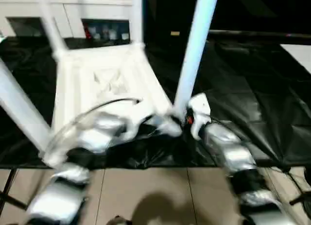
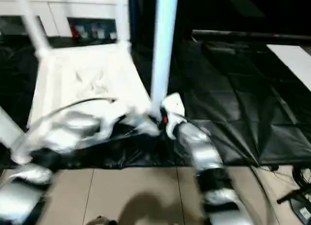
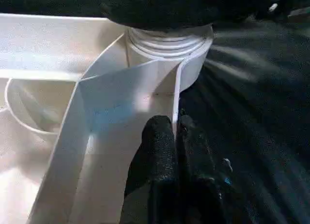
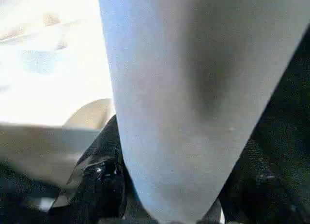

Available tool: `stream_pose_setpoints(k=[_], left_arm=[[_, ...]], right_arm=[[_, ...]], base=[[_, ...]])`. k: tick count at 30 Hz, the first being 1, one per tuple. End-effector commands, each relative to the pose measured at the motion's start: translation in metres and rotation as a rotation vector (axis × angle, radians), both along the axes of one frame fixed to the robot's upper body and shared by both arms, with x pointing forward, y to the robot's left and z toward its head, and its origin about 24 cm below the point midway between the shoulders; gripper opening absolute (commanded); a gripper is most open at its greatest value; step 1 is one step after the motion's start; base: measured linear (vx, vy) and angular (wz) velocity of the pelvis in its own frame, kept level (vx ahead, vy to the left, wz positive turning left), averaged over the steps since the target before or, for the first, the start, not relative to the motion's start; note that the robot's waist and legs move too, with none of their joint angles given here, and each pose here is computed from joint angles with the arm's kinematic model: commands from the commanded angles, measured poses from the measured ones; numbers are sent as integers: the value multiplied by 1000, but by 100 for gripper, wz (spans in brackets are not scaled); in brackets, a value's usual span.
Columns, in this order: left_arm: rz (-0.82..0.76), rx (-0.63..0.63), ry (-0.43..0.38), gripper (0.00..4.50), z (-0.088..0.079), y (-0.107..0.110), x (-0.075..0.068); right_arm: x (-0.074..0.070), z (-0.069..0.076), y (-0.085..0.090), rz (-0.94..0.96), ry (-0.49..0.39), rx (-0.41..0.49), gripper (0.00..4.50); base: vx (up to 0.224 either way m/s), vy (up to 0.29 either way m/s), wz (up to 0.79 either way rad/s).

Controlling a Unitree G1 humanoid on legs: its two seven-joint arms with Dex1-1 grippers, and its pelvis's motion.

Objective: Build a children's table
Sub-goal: Rotate leg to tighten

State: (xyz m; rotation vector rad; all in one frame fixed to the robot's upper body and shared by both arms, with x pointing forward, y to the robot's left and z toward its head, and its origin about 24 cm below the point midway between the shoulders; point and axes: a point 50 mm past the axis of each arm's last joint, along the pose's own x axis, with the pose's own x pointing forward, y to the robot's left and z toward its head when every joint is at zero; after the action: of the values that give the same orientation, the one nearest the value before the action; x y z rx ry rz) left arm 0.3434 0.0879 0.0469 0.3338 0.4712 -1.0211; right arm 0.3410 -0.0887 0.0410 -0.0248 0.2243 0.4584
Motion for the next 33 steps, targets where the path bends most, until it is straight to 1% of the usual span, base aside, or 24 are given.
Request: stream_pose_setpoints(k=[1, 2, 3, 5, 7, 8, 9, 10, 11, 12, 15, 16, 18, 23, 24, 25, 26, 29, 31, 33], left_arm=[[8, -64, -89, 0, 18, -27, 7], [-11, -65, -99, 0, 19, -27, 7], [-33, -62, -109, 0, 19, -25, 6], [-73, -67, -121, 0, 20, -19, 3], [-89, -68, -122, 0, 20, -16, 2], [-122, -73, -120, 0, 20, -11, 0], [-183, -71, -123, 0, 19, -2, -5], [-193, -69, -124, 0, 19, -1, -5], [-222, -65, -124, 0, 19, 3, -7], [-245, -64, -108, 0, 19, 7, -9], [-311, -84, -66, 0, 19, 16, -14], [-319, -86, -63, 0, 20, 16, -15], [-378, -79, -35, 0, 20, 22, -18], [-468, -54, -3, 0, 21, 26, -22], [-485, -50, 1, 0, 22, 26, -23], [-485, -50, 1, 0, 22, 26, -23], [-498, -48, 9, 0, 22, 26, -24], [-506, -40, 13, 0, 22, 26, -23], [-508, -37, 15, 0, 22, 27, -22], [-509, -36, 17, 0, 22, 28, -22]], right_arm=[[-17, -14, 51, 158, 83, 47, 233], [-15, -6, 53, 183, 44, 77, 233], [-14, -2, 50, 197, 28, 91, 233], [-17, 0, 41, 252, 32, 123, 272], [-18, -1, 36, 284, 32, 120, 278], [-22, -2, 27, 339, 29, 89, 289], [-27, -5, 12, 431, 30, 34, 305], [-28, -5, 9, 445, 31, 27, 305], [-30, -6, 3, 487, 32, 7, 305], [-32, -6, -4, 538, 30, -18, 305], [-38, -6, -18, 654, 49, -51, 305], [-38, -5, -19, 671, 53, -54, 305], [-45, -4, -24, 805, 76, -81, 305], [-52, -2, -23, 959, 116, -106, 305], [-52, -2, -21, 983, 121, -114, 292], [-52, -2, -21, 983, 121, -114, 292], [-53, -3, -20, 1008, 128, -121, 273], [-56, -4, -16, 1065, 155, -119, 256], [-58, -5, -15, 1091, 171, -117, 230], [-60, -6, -15, 1112, 185, -115, 224]], base=[[0, 0, 0], [0, 0, 0], [0, 0, 0], [0, 0, 0], [0, 0, 0], [0, 0, 0], [0, 0, 0], [0, 0, 0], [0, 0, 0], [0, 0, 0], [0, 0, 0], [0, 0, 0], [0, 0, 0], [0, 0, 0], [0, 0, 0], [0, 0, 0], [0, 0, 0], [0, 0, 0], [0, 0, 0], [0, 0, 0]])
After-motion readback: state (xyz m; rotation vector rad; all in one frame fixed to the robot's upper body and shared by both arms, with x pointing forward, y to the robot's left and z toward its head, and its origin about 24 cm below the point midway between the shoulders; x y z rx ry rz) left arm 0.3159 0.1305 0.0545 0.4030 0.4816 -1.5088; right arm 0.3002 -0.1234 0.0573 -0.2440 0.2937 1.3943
